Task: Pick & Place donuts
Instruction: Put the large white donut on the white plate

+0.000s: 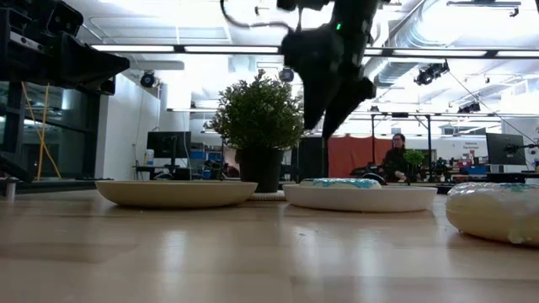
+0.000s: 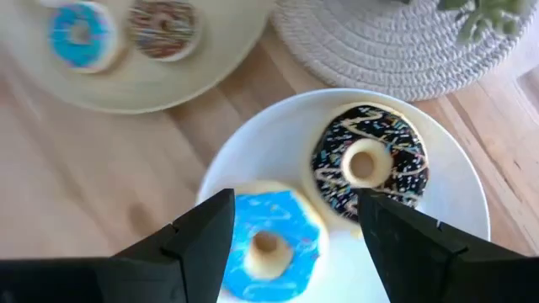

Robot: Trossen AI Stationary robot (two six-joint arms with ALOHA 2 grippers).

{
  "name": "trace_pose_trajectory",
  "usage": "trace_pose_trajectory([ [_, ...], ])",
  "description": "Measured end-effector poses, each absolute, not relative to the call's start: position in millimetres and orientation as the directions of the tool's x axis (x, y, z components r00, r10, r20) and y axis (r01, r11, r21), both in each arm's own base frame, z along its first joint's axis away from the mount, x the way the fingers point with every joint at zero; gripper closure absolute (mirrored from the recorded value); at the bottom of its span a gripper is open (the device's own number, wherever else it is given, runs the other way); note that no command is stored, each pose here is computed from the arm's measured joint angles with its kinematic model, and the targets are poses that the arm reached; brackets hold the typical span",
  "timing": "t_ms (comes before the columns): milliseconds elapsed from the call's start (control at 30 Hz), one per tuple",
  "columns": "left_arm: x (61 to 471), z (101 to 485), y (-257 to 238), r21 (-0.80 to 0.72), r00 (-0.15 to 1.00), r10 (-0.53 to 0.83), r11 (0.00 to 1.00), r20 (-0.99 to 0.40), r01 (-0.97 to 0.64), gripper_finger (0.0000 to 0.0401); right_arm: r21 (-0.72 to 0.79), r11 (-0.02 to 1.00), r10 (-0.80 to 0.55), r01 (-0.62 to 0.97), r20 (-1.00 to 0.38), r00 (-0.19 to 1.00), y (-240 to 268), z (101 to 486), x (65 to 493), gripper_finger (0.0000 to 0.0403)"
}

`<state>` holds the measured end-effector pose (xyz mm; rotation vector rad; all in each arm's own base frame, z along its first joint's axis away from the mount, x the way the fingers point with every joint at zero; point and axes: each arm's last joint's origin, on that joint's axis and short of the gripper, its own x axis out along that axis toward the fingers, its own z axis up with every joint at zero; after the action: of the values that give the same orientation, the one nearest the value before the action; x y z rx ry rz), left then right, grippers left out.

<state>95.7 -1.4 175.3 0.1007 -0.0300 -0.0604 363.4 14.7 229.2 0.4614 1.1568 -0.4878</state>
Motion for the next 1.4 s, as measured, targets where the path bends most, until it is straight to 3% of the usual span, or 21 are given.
trace_pose_trajectory([
  [433, 96, 175, -1, 0.101, 0.998, -0.062, 0.993, 0.027, 0.059, 0.0400, 0.181, 0.868, -0.063, 0.462, -0.884, 0.463, 55, 280, 334, 0.0159],
  [800, 96, 175, -1, 0.101, 0.998, -0.062, 0.993, 0.027, 0.059, 0.0400, 0.195, 0.968, 0.077, 0.156, -0.826, 0.558, 117, 321, 287, 0.0159],
  [1133, 96, 175, -1, 0.101, 0.998, -0.062, 0.993, 0.027, 0.059, 0.0400, 0.139, 0.971, 0.221, -0.195, -0.834, 0.506, 183, 329, 234, 0.0159],
  [1400, 96, 175, -1, 0.101, 0.998, -0.062, 0.993, 0.027, 0.059, 0.0400, -0.047, 0.863, 0.203, -0.503, -0.880, 0.430, 224, 318, 192, 0.0159],
])
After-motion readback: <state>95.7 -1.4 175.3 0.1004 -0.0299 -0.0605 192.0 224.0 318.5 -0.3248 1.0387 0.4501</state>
